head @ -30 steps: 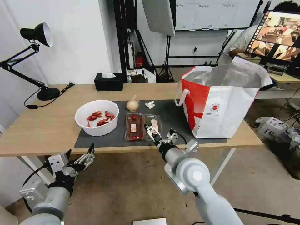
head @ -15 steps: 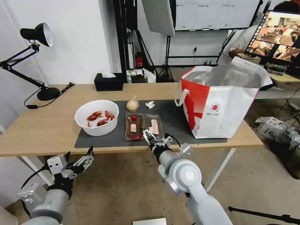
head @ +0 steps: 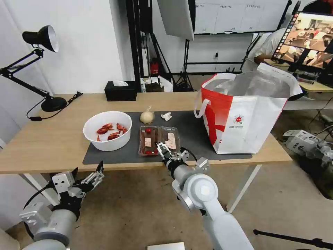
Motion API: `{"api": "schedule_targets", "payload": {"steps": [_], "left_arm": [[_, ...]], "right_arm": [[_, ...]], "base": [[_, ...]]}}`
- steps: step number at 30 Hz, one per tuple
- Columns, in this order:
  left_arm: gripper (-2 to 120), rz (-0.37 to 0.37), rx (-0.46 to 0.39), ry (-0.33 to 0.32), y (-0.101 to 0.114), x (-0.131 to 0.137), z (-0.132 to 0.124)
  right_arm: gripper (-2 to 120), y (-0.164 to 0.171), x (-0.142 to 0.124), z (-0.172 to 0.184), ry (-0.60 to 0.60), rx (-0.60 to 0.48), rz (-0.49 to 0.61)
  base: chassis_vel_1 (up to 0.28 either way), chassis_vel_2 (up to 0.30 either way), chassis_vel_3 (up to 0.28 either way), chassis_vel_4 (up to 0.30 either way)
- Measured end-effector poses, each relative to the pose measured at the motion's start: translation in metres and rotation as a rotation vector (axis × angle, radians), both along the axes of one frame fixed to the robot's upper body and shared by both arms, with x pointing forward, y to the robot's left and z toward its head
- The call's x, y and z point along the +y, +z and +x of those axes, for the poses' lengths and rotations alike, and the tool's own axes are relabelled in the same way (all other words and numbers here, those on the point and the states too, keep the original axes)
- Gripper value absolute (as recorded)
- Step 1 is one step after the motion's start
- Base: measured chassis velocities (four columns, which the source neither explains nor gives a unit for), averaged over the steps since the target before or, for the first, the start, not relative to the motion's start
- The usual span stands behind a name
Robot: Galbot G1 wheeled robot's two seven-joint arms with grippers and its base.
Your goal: Pick up the trash from the table and place it into the takeout bag.
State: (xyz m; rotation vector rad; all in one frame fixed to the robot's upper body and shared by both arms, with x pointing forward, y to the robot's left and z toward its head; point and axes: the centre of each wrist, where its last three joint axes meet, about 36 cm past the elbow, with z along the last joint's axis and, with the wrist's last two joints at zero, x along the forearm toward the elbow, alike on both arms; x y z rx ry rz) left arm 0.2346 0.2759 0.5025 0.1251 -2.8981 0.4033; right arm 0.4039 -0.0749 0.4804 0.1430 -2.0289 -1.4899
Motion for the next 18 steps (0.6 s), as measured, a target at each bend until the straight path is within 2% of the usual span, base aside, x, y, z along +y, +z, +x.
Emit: {"api": "schedule_targets", "payload": {"steps": [18], "left_arm": [[100,-0.004,0.005,0.0,-0.004,0.0016,0.0025]], "right_arm": [[100,-0.0055,0.0008,0.0084,-0.027,0.017,0.013]], "base": [[0.0,0.0,0.0,0.0]]}}
